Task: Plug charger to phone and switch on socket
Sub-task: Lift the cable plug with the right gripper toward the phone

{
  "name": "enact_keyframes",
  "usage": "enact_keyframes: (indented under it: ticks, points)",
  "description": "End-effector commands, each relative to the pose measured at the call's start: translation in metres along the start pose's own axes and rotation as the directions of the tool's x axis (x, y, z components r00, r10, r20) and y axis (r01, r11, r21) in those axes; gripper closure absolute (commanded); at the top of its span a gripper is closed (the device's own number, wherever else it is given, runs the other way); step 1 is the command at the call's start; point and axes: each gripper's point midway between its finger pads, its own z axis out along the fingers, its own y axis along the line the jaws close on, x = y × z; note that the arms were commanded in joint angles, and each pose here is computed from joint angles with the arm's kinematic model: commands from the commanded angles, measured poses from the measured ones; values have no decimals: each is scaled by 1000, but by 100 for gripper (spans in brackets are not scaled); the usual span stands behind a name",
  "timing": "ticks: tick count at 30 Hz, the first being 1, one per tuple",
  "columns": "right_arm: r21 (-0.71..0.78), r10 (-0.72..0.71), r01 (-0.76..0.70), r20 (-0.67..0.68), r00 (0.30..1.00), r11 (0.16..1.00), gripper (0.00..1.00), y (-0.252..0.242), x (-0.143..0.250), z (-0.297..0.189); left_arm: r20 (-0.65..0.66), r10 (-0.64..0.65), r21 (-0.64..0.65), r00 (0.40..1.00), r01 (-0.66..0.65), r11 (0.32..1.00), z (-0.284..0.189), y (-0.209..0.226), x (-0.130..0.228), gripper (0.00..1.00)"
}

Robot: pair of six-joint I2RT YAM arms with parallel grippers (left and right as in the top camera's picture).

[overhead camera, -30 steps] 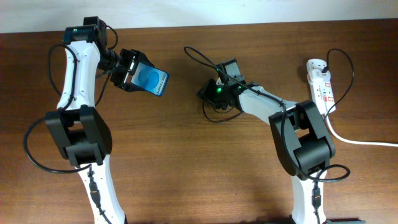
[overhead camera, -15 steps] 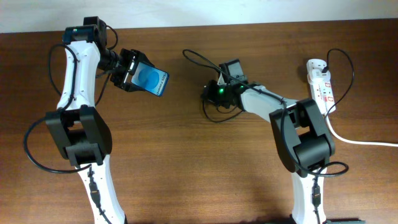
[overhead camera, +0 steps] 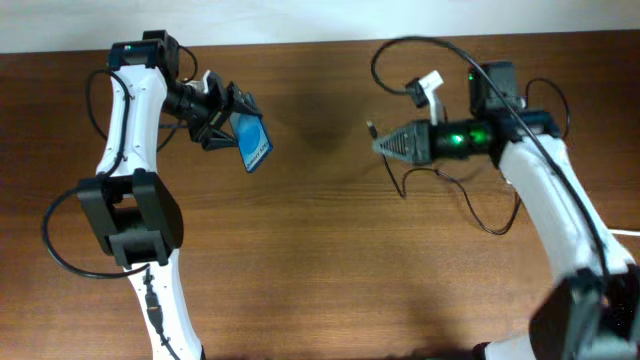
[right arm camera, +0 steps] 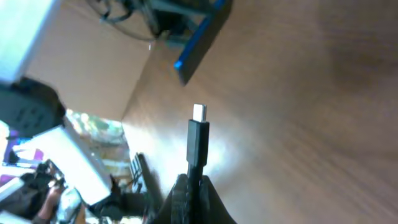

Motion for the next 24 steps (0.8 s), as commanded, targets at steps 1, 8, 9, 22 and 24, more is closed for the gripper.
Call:
enact_keyframes:
  ticks: [1,8,9,22,24]
  points:
    - [132,-96,102,-48,994,986,96,16,20,-16,-18,101,68,995,-100,993,-5,-14,7,100]
    - [219,-132,182,-223,966,959,96,39,55,24,-62,148,56,987,-144,988,10,-25,22,100]
    - [253,-134,197,-243,961,947,96,39,59,31,-67,130,50,989,-126,991,13,-27,23,100]
    - [362,-102,186,-239,966,914,96,33,57,56,-72,84,33,994,-81,996,20,-31,25,100]
    - [397,-41,125,-214,976,909,96,22,53,62,-74,32,18,997,-31,999,23,-32,26,100]
